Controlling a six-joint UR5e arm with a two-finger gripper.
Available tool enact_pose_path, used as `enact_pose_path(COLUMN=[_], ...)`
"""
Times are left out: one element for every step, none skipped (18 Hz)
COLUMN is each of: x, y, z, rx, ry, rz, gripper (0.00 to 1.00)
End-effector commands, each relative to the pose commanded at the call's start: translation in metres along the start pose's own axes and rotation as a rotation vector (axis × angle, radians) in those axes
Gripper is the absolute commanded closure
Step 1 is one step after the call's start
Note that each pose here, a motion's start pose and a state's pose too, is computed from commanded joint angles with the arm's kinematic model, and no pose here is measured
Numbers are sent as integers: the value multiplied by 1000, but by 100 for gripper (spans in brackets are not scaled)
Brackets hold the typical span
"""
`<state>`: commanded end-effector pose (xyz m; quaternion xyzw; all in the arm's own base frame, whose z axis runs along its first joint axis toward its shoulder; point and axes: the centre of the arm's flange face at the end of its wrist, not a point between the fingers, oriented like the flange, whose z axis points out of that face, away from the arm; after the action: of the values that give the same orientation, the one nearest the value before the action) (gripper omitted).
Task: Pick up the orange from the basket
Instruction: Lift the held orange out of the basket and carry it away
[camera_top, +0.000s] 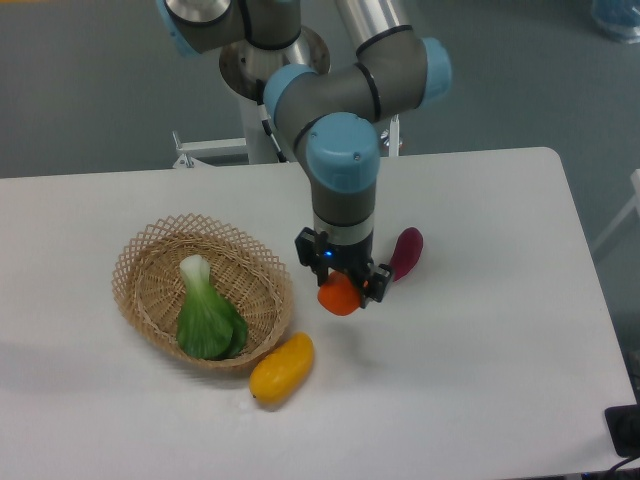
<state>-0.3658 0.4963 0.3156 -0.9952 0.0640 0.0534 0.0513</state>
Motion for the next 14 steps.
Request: enact_pose_path(x=[-3, -4, -6, -8, -8, -11, -13, -14, -15, -16, -17, -18, -20, -20], y=[-1, -1, 0, 2, 2, 3, 2, 2, 2, 3, 5, 6, 8, 8], z=[0, 0, 2, 4, 5, 3, 1, 0, -1, -1, 0, 0, 0, 0], rx=[1, -5, -19, -43, -47, -45, -45, -43, -42, -43, -44, -43, -44, -44], ry=[-1, -7, -11, -24, -23, -25, -28, -31, -33, -33, -32, -31, -31, -31], rz=[0, 0, 2, 17, 35, 32, 34, 32, 32, 29, 26, 25, 20, 20], gripper=[28, 28, 28, 28, 28, 28, 28, 28, 28, 28, 28, 28, 28, 28])
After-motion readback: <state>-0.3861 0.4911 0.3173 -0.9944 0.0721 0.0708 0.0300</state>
